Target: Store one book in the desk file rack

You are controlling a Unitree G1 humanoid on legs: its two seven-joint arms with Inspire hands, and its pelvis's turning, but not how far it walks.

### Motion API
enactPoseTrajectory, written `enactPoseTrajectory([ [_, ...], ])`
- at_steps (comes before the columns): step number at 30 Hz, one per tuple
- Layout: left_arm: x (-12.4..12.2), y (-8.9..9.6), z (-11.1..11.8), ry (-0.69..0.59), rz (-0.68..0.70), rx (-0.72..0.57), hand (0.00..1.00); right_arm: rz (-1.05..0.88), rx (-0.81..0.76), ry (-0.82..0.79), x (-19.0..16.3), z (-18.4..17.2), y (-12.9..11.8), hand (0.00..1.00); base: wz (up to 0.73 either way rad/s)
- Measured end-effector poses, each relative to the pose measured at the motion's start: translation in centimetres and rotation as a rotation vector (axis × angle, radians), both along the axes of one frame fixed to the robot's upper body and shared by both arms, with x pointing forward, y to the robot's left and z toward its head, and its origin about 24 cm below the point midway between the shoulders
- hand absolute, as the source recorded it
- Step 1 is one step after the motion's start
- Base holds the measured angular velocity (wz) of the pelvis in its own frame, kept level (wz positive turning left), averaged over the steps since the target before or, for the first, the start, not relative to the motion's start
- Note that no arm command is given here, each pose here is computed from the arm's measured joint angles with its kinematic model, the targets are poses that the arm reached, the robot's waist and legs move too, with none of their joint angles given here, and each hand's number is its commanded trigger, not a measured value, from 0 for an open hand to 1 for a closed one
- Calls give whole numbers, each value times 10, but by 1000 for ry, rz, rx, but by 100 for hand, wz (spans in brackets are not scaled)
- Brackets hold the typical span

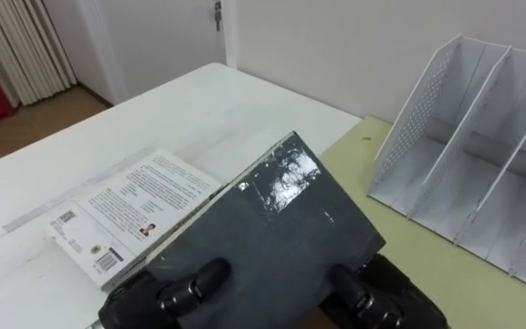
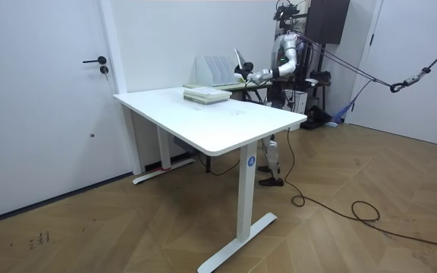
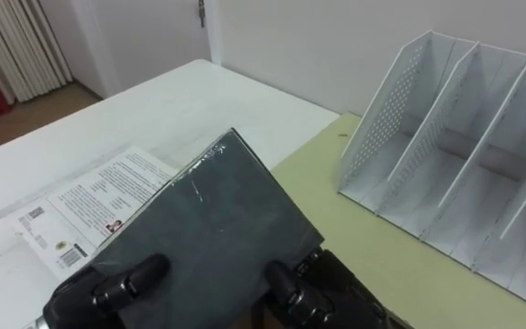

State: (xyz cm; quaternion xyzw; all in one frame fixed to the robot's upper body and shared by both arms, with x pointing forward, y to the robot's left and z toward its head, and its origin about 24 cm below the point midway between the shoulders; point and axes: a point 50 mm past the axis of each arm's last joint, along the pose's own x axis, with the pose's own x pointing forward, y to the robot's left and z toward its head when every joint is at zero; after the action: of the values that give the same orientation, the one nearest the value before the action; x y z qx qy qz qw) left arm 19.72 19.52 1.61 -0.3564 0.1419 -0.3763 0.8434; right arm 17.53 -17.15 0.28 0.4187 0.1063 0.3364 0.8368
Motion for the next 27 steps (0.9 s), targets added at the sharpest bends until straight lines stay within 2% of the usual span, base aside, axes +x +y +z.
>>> enactPoseTrajectory([
  [9, -4, 9, -7, 4, 96, 51, 0, -30, -179, 33, 1, -7, -17, 100, 0],
  [14, -13, 16, -25, 59, 138, 165, 0, -66, -337, 17, 17, -2, -22, 100, 0],
  [18, -20, 14, -36, 76, 152, 250, 0, -140, -477, 12, 26, 2, -32, 100, -2],
  [24, -37, 8, -69, 180, 206, 305, 0, -283, -689, -76, 45, 20, -33, 100, -12],
  [27, -53, 5, -89, 278, 184, 367, 0, -452, -766, -95, 54, 29, -41, 100, -5],
])
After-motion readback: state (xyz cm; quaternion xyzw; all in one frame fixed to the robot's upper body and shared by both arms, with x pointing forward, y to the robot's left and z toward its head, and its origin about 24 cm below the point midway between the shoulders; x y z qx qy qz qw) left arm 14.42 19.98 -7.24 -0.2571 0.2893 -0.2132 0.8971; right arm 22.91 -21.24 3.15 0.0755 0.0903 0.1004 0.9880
